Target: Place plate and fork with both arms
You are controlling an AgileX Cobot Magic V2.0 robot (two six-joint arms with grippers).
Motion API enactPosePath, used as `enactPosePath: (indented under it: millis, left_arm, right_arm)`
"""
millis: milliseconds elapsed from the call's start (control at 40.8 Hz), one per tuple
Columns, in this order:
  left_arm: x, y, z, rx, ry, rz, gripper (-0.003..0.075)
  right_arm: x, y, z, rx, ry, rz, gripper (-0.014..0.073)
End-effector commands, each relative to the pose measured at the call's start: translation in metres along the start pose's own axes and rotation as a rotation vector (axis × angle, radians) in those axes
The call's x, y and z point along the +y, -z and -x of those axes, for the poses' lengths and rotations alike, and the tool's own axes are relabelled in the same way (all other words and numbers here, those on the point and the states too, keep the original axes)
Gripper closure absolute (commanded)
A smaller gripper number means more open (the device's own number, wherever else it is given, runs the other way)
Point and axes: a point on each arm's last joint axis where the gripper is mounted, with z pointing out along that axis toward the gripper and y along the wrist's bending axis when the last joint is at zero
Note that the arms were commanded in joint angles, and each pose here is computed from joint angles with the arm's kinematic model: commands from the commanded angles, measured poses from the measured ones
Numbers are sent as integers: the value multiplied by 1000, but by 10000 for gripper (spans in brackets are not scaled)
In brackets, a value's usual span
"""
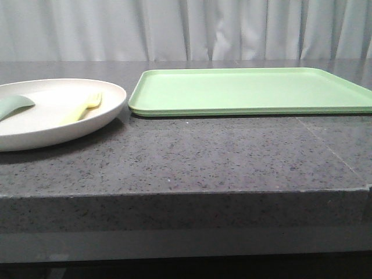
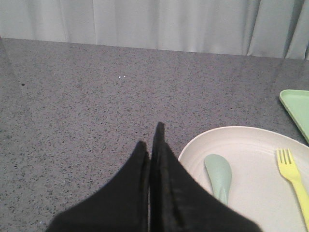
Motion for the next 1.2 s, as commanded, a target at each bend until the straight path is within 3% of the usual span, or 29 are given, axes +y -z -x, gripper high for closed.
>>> enactPosePath:
  millis: [0,49,98,245,344,589,736,957,1178]
  left_arm:
    - [0,1,20,-116,-3,3,730]
    - [0,0,20,-115,-3,3,699]
    - [0,-1,20,-115,-3,4,613]
    - [0,-1,20,-117,2,3,263]
    - [0,-1,19,-114,2,3,126]
    - [0,-1,23,-151,6,3,151]
    - [0,-21,28,-52,9,2,176]
    - [-3,-70,45,274,28,-14,177]
    - [-4,-126,39,629,38,-28,193]
  right_arm:
    - [1,1,18,-106,4,3,580]
    - [1,2,18,-107,6,2,500]
    - [1,2,18,-110,11,1,386]
    - [1,2,19,-122,30,-5,88]
    - [1,2,21,-144,30,-4,-39]
    - [1,1,23,-154,30,-3,-50]
    - [1,1,23,-154,30,-2,-50]
    - [1,0,22,-152,30,-2,-50]
    - [1,0,22,-152,30,-2,-50]
